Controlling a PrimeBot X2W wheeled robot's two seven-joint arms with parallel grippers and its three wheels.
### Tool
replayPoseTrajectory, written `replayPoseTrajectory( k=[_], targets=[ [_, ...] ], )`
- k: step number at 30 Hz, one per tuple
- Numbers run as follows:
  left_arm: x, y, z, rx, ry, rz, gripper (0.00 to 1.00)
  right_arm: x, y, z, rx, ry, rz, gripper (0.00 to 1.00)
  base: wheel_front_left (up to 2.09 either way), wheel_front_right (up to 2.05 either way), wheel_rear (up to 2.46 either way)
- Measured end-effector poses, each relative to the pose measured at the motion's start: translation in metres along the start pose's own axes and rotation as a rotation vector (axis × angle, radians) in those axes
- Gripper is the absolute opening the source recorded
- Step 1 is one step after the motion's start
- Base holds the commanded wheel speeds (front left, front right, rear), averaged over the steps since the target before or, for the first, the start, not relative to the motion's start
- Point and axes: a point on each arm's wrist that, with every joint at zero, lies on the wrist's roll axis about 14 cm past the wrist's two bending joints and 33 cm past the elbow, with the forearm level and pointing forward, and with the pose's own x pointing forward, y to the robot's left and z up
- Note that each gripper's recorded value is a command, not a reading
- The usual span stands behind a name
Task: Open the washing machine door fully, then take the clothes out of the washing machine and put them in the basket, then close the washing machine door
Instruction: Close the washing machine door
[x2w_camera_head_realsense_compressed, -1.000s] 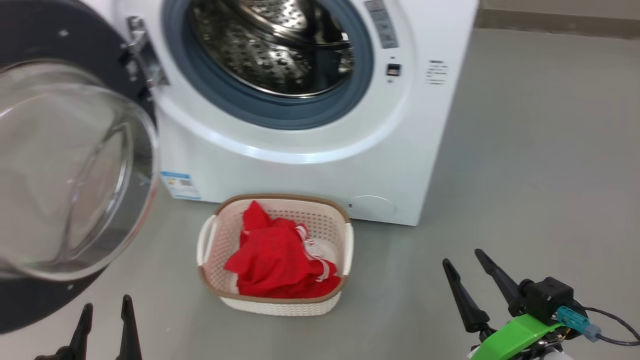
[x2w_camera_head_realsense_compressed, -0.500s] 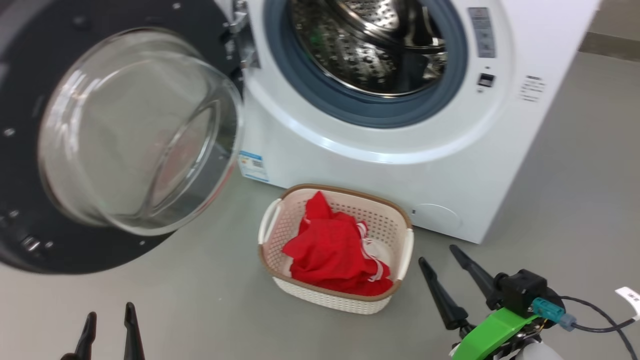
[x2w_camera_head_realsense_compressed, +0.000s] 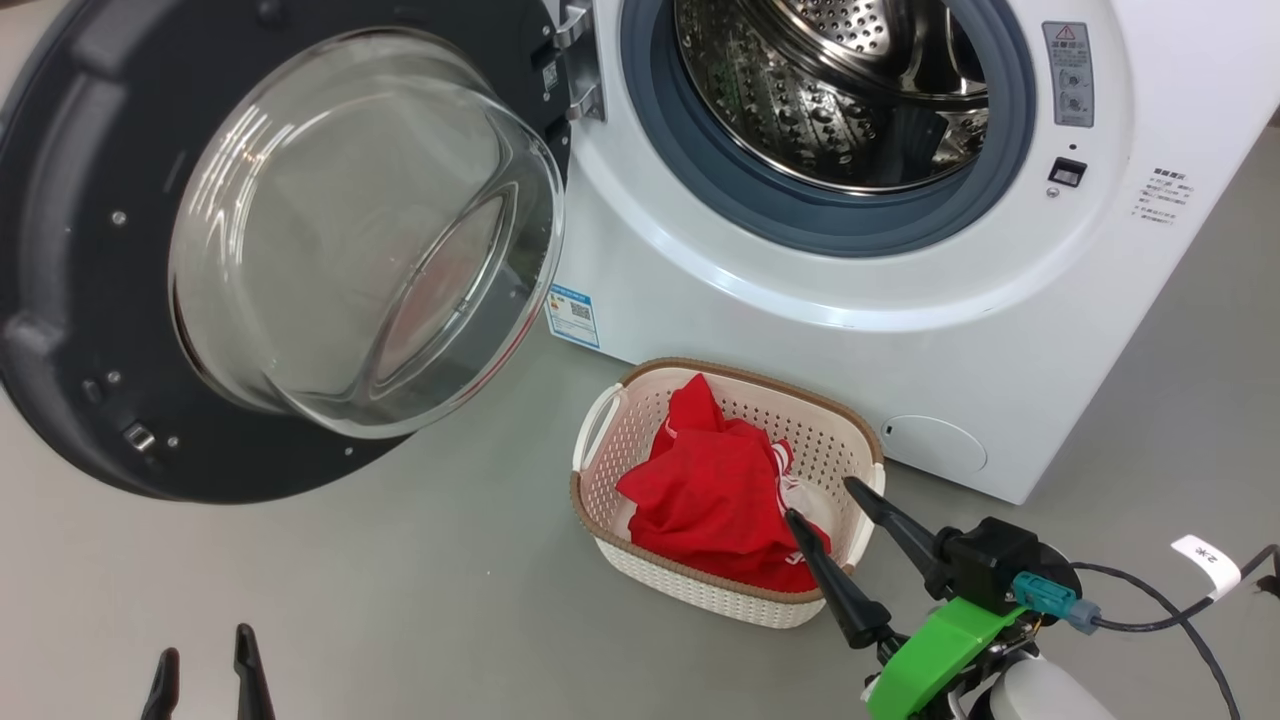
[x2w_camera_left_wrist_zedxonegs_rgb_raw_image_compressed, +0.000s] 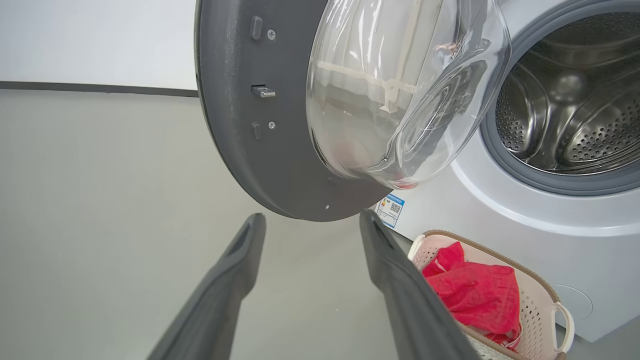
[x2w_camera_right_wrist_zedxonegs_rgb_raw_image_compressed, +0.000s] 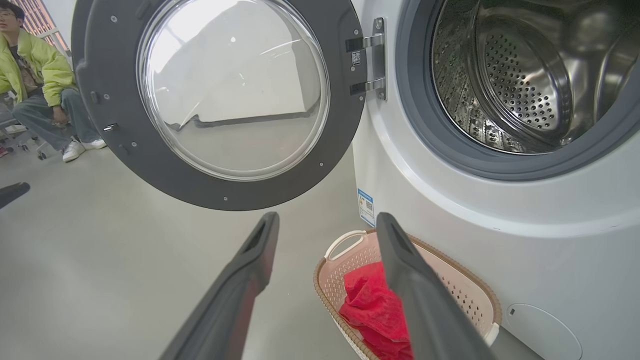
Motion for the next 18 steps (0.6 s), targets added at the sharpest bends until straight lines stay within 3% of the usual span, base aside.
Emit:
replayPoseTrajectory(
  k=[7,8,9,10,14,18],
  targets=[
    [-0.003,0.004,0.001,-0.018,-0.001,0.019,1.00,0.002,0.004,-0.005,0.004,0.016,0.019,1.00,0.00,0.00,0.00],
    [-0.003,0.003,0.003,-0.029,-0.011,0.019,0.77,0.002,0.004,-0.005,0.003,0.016,0.020,1.00,0.00,0.00,0.00],
    [-0.002,0.003,0.006,-0.044,-0.020,0.021,0.31,0.002,0.004,-0.005,0.003,0.016,0.020,1.00,0.00,0.00,0.00],
    [-0.002,0.004,0.009,-0.055,-0.030,0.021,0.00,0.002,0.004,-0.005,0.002,0.016,0.020,1.00,0.00,0.00,0.00],
    [0.005,0.008,0.038,-0.062,-0.121,0.014,0.00,0.002,0.003,-0.004,0.001,0.012,0.015,1.00,0.00,0.00,0.00],
    [0.022,0.012,0.100,-0.019,-0.297,-0.022,0.00,0.001,-0.004,-0.001,0.004,0.002,-0.005,1.00,0.00,0.00,0.00]
  ],
)
